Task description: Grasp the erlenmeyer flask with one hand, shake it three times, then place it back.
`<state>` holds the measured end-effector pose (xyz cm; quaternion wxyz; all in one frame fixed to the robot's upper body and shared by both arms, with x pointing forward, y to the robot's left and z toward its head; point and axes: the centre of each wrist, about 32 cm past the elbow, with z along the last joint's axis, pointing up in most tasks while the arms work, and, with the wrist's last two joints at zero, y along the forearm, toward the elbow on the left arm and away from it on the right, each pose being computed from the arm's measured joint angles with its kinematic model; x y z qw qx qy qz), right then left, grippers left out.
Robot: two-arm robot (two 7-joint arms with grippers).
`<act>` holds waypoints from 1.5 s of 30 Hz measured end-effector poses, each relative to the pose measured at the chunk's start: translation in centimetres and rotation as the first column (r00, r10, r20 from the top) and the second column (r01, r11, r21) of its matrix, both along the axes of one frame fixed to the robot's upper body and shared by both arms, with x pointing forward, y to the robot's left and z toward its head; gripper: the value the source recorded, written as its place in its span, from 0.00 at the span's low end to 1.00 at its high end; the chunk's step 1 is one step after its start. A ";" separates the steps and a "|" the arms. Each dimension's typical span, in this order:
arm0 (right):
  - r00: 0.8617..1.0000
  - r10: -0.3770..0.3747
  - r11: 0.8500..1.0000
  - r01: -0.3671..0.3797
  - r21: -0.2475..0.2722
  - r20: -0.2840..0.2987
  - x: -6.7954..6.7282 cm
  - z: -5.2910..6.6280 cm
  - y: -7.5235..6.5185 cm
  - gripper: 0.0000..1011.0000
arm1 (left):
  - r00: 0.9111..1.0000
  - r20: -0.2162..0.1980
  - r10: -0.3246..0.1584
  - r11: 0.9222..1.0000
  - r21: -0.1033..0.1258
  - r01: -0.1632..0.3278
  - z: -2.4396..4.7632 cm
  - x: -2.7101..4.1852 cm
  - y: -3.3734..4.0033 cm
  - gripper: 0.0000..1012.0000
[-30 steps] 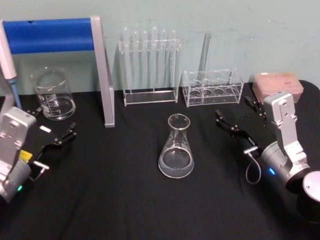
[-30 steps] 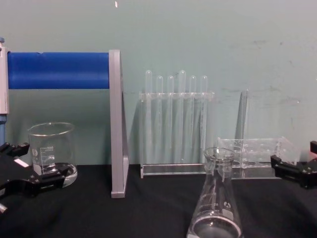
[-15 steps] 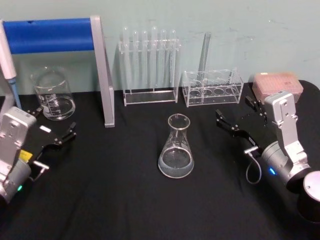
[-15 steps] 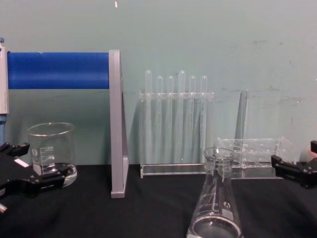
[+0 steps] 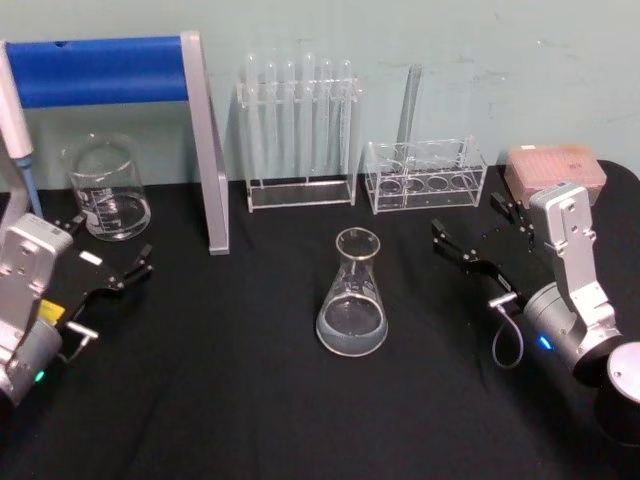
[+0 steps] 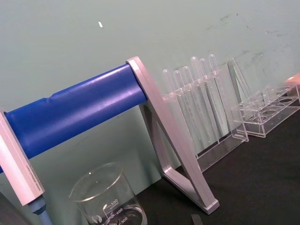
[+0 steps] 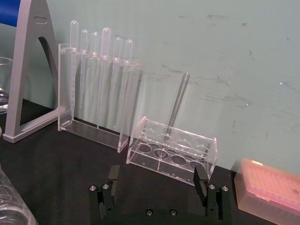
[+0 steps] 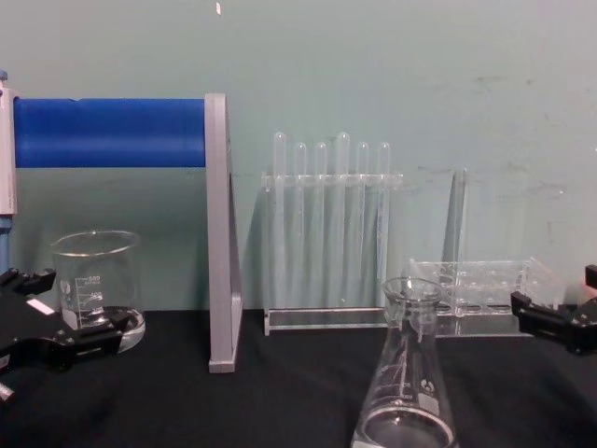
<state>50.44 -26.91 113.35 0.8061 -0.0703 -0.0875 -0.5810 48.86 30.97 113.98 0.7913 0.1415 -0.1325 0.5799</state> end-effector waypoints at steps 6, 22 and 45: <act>1.000 0.000 1.000 0.000 0.000 0.000 0.0 0.0 0.0 0.99 | 1.000 0.000 0.000 1.000 0.000 0.000 0.00 0.00 0.00 0.99; 1.000 0.001 1.000 -0.001 0.001 0.000 0.0 0.0 0.0 0.99 | 1.000 0.000 0.000 1.000 0.000 0.000 0.00 0.00 0.00 0.99; 1.000 0.001 1.000 -0.001 0.001 0.000 0.0 0.0 0.0 0.99 | 1.000 0.000 0.000 1.000 0.000 0.000 0.00 0.00 0.00 0.99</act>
